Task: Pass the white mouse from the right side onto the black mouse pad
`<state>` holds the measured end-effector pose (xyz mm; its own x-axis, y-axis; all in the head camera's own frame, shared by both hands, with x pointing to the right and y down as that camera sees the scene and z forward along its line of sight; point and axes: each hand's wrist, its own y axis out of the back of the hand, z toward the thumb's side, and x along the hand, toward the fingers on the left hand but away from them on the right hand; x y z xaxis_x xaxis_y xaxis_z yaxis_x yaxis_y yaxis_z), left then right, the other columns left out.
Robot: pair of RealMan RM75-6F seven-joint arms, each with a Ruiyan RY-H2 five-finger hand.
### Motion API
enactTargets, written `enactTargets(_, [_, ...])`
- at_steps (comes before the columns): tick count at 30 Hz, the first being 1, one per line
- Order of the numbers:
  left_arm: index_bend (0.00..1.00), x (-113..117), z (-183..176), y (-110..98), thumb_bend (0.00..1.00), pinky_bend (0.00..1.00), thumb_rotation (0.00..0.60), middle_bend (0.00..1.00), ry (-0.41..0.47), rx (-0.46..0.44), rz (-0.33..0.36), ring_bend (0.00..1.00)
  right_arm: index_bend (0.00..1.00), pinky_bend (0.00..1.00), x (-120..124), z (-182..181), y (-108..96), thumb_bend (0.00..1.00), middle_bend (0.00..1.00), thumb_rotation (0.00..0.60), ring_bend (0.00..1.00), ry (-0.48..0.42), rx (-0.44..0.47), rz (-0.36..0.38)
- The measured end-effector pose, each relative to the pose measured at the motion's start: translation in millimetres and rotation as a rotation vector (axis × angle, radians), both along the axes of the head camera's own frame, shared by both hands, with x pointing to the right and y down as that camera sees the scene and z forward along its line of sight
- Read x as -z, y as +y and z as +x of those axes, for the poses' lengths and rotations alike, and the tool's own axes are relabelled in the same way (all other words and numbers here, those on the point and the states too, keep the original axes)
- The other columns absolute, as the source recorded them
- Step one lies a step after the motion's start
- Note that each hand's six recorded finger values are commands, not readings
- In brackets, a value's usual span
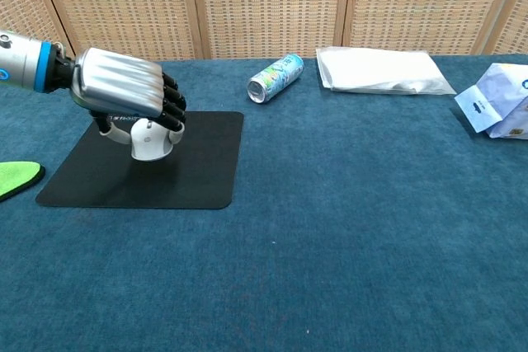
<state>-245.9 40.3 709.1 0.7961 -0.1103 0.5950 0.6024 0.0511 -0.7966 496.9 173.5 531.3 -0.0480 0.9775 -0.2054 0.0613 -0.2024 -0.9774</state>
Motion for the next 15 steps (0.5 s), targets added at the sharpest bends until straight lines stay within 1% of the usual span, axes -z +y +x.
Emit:
enactTargets(4, [0.57,-0.9,-14.6,3.0,0.37,0.34,0.600,0.49,-0.029,-0.008,0.003,0.27,0.00,0.00,-2.7,-3.7,0.1,0.00,0.00,0.600,0.00,0.006,0.007,-0.006])
enactTargets(8, [0.57,-4.3,-28.0,1.6,0.37,0.34,0.600,0.49,-0.058,0.023,0.010,0.27,0.00,0.00,-5.4,-5.3,-0.2,0.00,0.00,0.600,0.00,0.011,0.009,-0.013])
enactTargets(15, [0.57,-14.0,-25.7,4.3,0.36,0.34,0.600,0.48,-0.072,0.049,0.013,0.27,0.00,0.00,-6.6,-4.9,-0.8,0.00,0.00,0.600,0.00,0.013,0.005,-0.015])
